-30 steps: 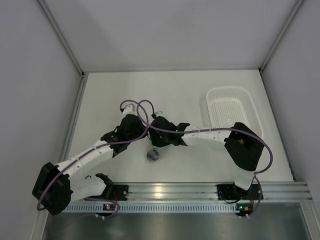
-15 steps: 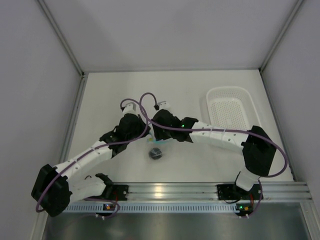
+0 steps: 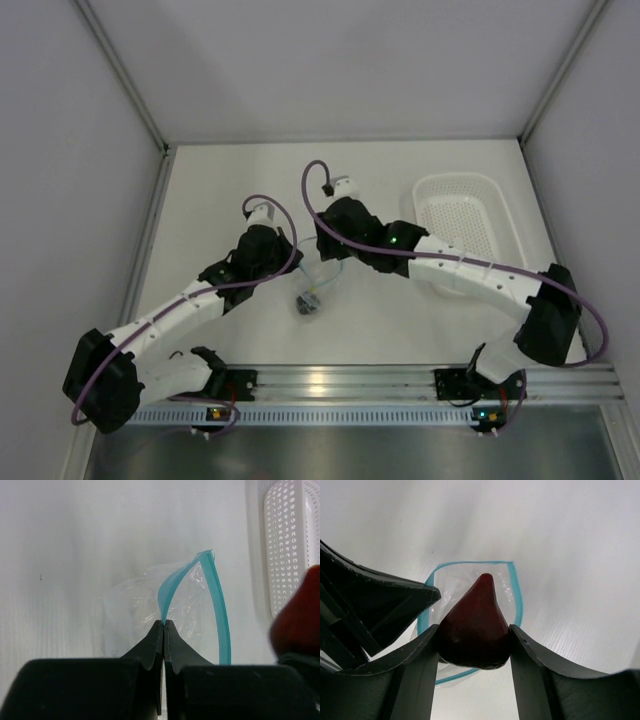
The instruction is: Open the zip-top bag and remove the fake food
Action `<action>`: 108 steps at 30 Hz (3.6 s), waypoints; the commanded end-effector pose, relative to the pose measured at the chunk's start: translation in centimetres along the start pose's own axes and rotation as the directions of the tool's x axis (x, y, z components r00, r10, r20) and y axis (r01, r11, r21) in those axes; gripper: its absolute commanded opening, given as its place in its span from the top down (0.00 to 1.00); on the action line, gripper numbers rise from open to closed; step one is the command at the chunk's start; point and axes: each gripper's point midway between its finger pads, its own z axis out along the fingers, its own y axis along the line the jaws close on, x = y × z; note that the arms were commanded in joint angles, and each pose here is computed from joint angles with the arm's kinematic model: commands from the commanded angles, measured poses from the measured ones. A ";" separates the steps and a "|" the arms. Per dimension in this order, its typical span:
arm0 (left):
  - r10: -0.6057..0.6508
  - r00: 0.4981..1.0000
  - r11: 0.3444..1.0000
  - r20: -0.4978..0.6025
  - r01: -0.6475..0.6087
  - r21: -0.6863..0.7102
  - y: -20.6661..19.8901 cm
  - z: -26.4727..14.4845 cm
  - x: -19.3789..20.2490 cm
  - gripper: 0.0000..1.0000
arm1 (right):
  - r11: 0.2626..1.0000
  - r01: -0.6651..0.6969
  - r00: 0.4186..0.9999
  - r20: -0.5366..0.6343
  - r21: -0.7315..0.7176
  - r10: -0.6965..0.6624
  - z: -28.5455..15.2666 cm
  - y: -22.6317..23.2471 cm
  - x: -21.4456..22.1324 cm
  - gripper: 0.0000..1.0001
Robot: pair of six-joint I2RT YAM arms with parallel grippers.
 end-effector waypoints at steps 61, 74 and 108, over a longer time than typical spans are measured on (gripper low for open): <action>-0.093 0.994 0.978 0.058 0.081 0.190 -6.0 -1.9 -4.2 1.00 | 0.930 -0.323 0.936 0.089 -0.177 0.342 -4.0 -6.0 -3.9 0.53; -0.141 0.989 0.951 0.042 0.123 0.285 -8.1 -2.9 -4.2 1.00 | 0.933 -0.285 0.956 0.008 -0.219 0.294 -0.4 2.4 -1.8 0.60; -0.156 0.986 0.954 0.054 0.136 0.266 -4.8 -3.9 -1.6 1.00 | 0.948 -0.209 0.970 -0.170 -0.241 0.171 6.4 7.9 9.1 0.51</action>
